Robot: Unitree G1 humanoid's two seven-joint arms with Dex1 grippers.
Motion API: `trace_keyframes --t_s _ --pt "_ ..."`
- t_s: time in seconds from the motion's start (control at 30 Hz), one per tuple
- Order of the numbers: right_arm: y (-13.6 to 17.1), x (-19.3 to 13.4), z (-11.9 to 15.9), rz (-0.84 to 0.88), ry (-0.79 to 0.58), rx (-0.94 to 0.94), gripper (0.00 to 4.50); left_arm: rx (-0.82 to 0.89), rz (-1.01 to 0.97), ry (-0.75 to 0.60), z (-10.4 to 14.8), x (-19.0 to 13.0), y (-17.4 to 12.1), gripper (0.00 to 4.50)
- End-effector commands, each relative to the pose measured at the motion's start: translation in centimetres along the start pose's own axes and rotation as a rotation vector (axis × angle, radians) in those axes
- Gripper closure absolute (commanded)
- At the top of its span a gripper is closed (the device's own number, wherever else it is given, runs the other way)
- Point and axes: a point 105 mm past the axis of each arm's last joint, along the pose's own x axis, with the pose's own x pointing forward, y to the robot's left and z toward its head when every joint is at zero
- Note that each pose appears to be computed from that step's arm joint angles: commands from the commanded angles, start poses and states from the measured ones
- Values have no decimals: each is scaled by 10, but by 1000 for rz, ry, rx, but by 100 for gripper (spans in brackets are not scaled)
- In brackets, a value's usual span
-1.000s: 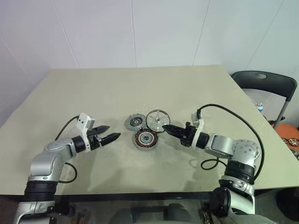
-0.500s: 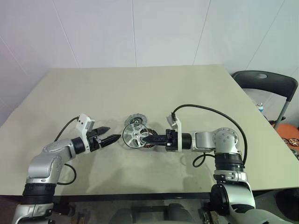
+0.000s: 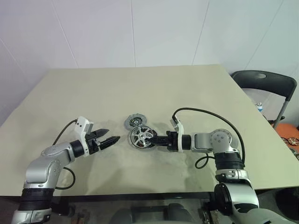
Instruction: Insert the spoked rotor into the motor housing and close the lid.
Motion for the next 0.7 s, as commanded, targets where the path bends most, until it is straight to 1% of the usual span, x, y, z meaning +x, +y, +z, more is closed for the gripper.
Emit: trace_keyframes --t_s 0.03,0.13,0.2,0.23,0.33,0.5,0.7 --pt "12 -7 13 35 -51 -38 400 32 -6 -41 15 -1 -1 24" --pt "15 -9 17 49 -77 -38 400 31 -8 -40 15 0 -1 24" --pt "21 -14 27 83 -127 -28 400 30 -9 -38 14 0 -1 24" --pt "24 -16 28 101 -130 -34 400 30 -9 -37 14 -1 -1 24" --pt "27 -17 24 107 -108 -40 400 29 -10 -36 13 -1 -2 24" --pt "18 -14 15 73 -85 -18 400 29 -5 -35 13 -2 0 24" --pt "21 -12 10 87 -63 -18 400 29 -3 -36 13 -3 -2 24"
